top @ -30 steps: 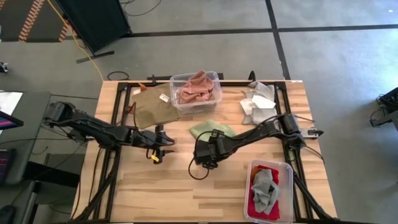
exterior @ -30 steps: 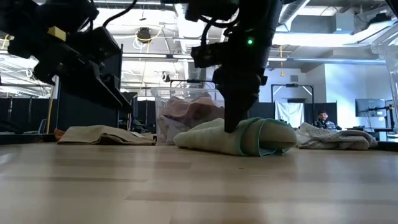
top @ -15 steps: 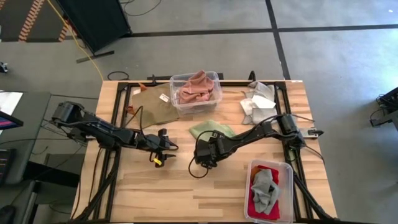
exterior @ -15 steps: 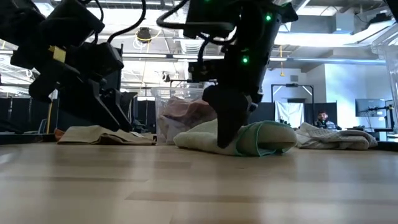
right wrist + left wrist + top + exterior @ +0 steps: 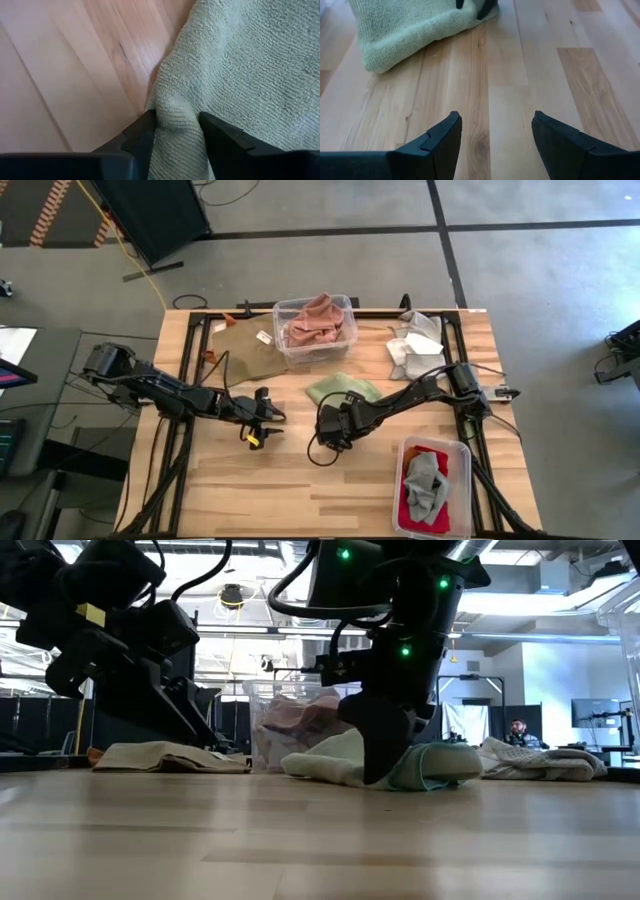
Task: Sort towels by color in basket
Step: Put the green towel into the top transparent bin
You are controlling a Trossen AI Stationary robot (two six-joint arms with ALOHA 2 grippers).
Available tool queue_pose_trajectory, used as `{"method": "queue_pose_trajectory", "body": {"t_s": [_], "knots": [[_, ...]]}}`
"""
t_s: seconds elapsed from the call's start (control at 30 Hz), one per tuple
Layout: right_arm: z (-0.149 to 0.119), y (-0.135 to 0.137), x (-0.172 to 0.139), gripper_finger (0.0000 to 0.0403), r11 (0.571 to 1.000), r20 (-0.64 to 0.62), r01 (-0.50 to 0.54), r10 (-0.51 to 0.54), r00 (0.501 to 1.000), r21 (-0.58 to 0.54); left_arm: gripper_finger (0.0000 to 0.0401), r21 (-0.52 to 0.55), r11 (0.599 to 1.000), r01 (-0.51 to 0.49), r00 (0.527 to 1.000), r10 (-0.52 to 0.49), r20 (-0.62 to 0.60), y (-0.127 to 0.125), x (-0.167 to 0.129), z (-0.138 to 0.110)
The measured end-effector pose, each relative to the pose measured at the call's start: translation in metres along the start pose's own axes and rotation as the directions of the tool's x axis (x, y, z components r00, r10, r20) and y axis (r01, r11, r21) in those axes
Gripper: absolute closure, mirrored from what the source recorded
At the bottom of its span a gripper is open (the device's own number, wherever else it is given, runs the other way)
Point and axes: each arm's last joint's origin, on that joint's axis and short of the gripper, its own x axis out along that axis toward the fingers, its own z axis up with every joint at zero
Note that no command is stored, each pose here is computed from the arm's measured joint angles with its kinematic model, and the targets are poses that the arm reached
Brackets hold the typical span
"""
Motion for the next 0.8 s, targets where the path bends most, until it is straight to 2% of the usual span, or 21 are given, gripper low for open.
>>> {"method": "queue_pose_trajectory", "body": {"t_s": [0.3,0.8], "knots": [[-0.0004,-0.0003,0.0005,0.0278,1.000,-0.001,0.005,-0.005,1.000,-0.011,0.0170,0.001,1.000,0.000,1.000,0.000,0.000,0.0000,0.0000,0.0000],[-0.0005,-0.0002,0.0009,0.0284,1.000,-0.002,0.005,-0.005,1.000,-0.011,0.0170,0.000,1.000,-0.003,1.000,0.003,0.000,0.0000,0.0000,0.0000]]}}
